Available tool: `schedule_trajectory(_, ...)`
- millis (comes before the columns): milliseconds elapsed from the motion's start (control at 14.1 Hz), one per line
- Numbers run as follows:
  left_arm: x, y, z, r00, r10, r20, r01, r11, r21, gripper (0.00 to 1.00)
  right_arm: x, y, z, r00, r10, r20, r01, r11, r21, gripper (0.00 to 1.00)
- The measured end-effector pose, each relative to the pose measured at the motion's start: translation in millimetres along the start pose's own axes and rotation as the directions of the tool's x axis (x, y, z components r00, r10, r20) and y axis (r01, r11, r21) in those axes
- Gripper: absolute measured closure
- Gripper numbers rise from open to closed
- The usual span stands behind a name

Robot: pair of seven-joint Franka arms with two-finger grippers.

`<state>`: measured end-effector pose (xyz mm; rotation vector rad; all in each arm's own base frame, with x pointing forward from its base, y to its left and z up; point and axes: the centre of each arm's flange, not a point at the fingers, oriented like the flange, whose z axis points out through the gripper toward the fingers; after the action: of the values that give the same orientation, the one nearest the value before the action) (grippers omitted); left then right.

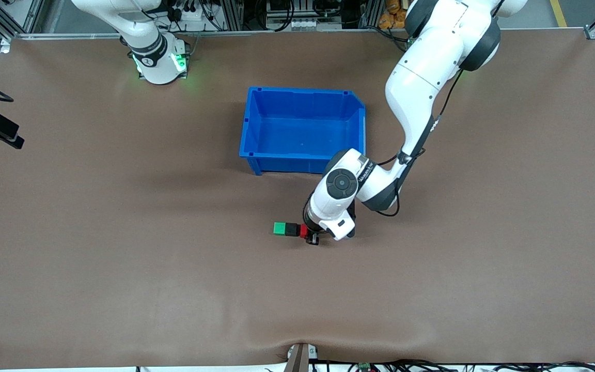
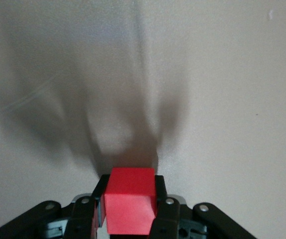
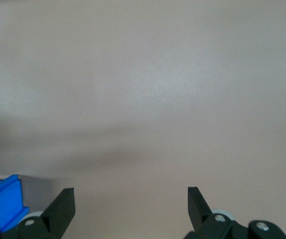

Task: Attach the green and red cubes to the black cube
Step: 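Press the red cube against the black cube's free side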

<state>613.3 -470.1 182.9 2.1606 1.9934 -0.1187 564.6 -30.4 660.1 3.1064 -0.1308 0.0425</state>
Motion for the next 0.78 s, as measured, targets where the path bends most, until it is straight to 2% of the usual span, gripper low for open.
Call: schedule_trajectory(783,-2.2,-1.4,0.3,1.0,0.003,0.001,-0.003,1.0,0.0,0.61,0.3,1.1,1.1,1.0,0.001,0.004,-0.001,1.0,-0.007,0.0)
